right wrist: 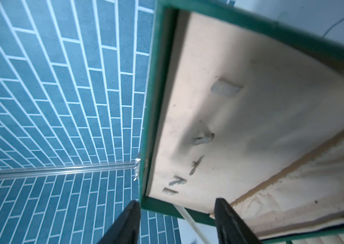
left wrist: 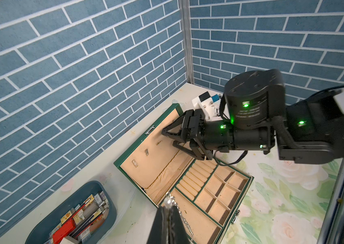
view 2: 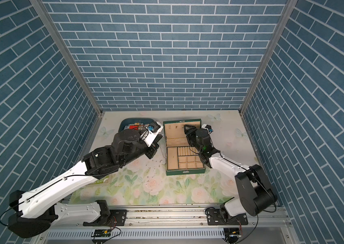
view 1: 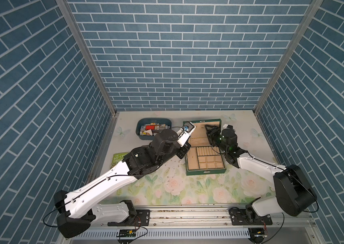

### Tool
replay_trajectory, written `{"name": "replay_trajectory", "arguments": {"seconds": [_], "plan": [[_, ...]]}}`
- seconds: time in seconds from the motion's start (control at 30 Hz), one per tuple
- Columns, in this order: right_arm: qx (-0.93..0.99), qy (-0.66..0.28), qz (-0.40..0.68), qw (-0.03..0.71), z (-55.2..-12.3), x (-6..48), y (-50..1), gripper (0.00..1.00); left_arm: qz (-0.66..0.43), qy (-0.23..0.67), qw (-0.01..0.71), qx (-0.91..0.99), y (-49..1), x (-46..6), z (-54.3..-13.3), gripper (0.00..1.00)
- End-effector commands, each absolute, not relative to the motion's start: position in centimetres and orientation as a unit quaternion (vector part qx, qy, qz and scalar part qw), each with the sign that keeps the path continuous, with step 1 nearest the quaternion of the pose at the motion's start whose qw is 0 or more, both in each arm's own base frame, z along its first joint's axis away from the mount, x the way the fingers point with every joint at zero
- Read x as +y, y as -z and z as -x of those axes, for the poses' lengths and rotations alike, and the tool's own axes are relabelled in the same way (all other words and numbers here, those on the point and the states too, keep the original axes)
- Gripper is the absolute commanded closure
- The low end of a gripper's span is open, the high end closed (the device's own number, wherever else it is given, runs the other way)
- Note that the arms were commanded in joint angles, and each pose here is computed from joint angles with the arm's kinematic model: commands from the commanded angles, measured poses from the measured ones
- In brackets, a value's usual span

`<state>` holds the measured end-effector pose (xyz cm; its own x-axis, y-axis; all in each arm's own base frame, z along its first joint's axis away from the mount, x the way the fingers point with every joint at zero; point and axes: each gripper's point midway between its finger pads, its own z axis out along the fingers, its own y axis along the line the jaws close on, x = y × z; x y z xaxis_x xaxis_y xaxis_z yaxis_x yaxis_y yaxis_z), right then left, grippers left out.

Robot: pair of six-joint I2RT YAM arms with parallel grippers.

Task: Put jewelry chain into jewelry box
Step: Open the fastener on the jewelry box, then hang the necklace on the jewelry box clasp.

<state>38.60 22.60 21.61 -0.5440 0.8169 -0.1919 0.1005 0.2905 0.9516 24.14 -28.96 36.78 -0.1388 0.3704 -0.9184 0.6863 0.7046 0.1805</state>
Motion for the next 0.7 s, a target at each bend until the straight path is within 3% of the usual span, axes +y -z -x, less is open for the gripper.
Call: {"name": "replay_trajectory", "arguments": {"seconds": [0.0, 0.17, 0.33, 0.67], "plan": [[0.766, -0.456, -0.244, 0.382, -36.9, 21.8, -21.6, 0.38, -0.35, 0.148, 0.558, 0.738, -38.1, -29.0, -24.0, 1.0], [0.766, -0.45, -0.06, 0.454, -33.6, 23.0, -24.8, 0.39, -0.349, 0.152, 0.558, 0.737, -38.8, -29.3, -24.1, 1.0], [0.717, -0.401, 0.15, 0.55, -26.7, 25.1, -24.5, 0.39, -0.348, 0.152, 0.56, 0.736, -39.7, -29.5, -24.1, 1.0], [0.612, -0.425, 0.273, 0.609, -19.1, 26.8, -23.4, 0.36, -0.351, 0.155, 0.56, 0.734, -40.9, -30.0, -23.9, 1.0]]}}
